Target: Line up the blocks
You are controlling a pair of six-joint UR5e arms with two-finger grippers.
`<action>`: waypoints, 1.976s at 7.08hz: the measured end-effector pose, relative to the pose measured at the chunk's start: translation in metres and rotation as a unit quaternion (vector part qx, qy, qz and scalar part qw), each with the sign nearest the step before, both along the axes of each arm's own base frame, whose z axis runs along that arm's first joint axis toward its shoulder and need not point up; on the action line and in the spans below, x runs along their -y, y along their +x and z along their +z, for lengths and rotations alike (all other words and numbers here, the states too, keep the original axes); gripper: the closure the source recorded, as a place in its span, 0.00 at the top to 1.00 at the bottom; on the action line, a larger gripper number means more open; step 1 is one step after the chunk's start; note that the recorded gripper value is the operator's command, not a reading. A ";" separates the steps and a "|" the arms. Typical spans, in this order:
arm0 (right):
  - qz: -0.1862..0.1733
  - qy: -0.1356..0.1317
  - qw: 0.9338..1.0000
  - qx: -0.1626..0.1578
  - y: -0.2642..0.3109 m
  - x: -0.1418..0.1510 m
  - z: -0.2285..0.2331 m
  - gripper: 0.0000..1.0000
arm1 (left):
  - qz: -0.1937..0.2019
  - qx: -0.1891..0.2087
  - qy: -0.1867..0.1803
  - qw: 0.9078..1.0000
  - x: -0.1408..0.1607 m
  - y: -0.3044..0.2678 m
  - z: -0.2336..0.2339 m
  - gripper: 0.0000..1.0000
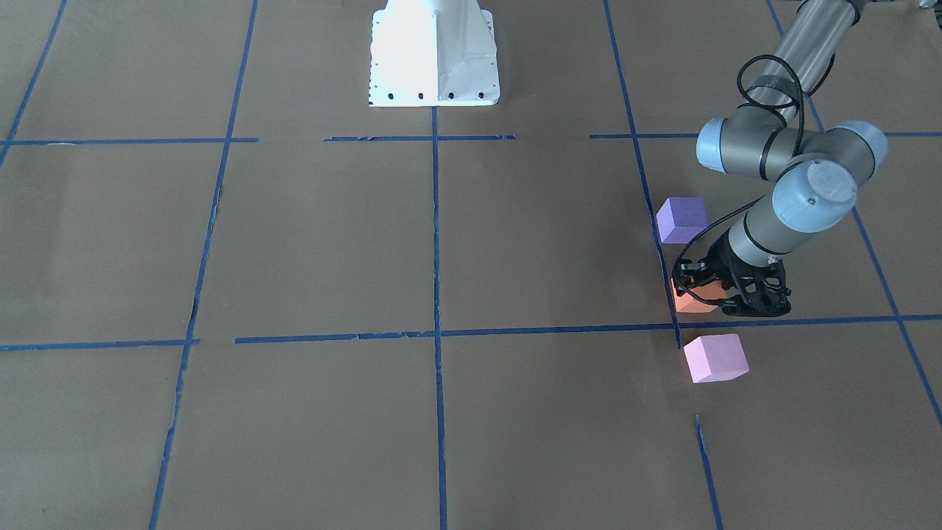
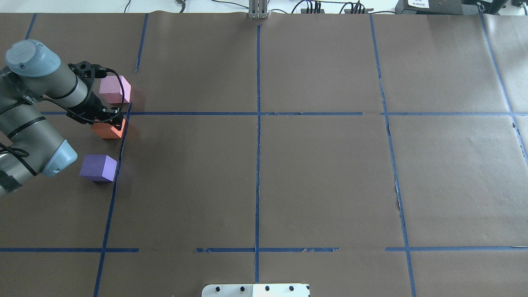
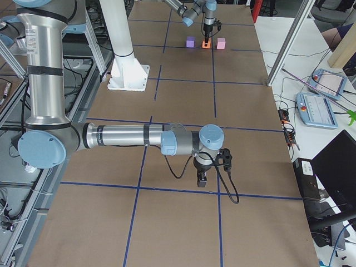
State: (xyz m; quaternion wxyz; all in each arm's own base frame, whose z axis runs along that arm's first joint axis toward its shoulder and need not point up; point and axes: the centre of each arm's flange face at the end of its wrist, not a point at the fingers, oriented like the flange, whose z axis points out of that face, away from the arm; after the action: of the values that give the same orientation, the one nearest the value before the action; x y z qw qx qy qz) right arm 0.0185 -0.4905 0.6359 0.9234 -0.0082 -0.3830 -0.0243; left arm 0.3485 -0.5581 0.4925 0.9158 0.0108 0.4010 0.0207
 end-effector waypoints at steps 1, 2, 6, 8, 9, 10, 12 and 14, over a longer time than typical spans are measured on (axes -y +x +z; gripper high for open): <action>0.000 0.000 1.000 0.000 0.000 0.000 0.000 1.00 | 0.000 0.001 -0.001 1.000 -0.002 -0.001 0.002 0.18; 0.000 0.000 1.000 0.000 0.000 0.000 0.000 1.00 | 0.000 0.002 -0.002 1.000 -0.003 -0.003 0.005 0.30; 0.000 0.000 1.000 0.000 0.000 0.000 0.000 1.00 | 0.001 0.002 -0.003 1.000 -0.005 -0.003 0.006 1.00; 0.000 0.000 1.000 0.000 0.000 0.000 0.000 1.00 | 0.000 -0.005 0.006 1.000 -0.007 -0.005 -0.006 1.00; 0.000 0.000 1.000 0.000 0.000 0.000 0.000 1.00 | -0.003 -0.014 0.018 1.000 -0.009 -0.011 -0.020 1.00; 0.000 0.000 1.000 0.000 0.000 0.000 0.000 1.00 | -0.014 -0.024 0.033 0.999 -0.013 -0.033 -0.037 1.00; 0.000 0.000 1.000 0.000 0.000 0.000 0.000 1.00 | -0.058 -0.028 0.057 0.996 -0.016 -0.116 -0.068 1.00; 0.000 0.000 1.000 0.000 0.000 0.000 0.000 1.00 | -0.084 -0.010 0.077 0.993 -0.006 -0.197 -0.069 0.99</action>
State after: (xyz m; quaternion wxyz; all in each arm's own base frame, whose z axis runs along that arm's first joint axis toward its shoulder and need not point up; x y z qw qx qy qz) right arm 0.0185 -0.4905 0.6359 0.9234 -0.0079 -0.3830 -0.0244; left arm 0.1519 -0.5518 0.4240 0.9068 0.1148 0.4048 -0.0260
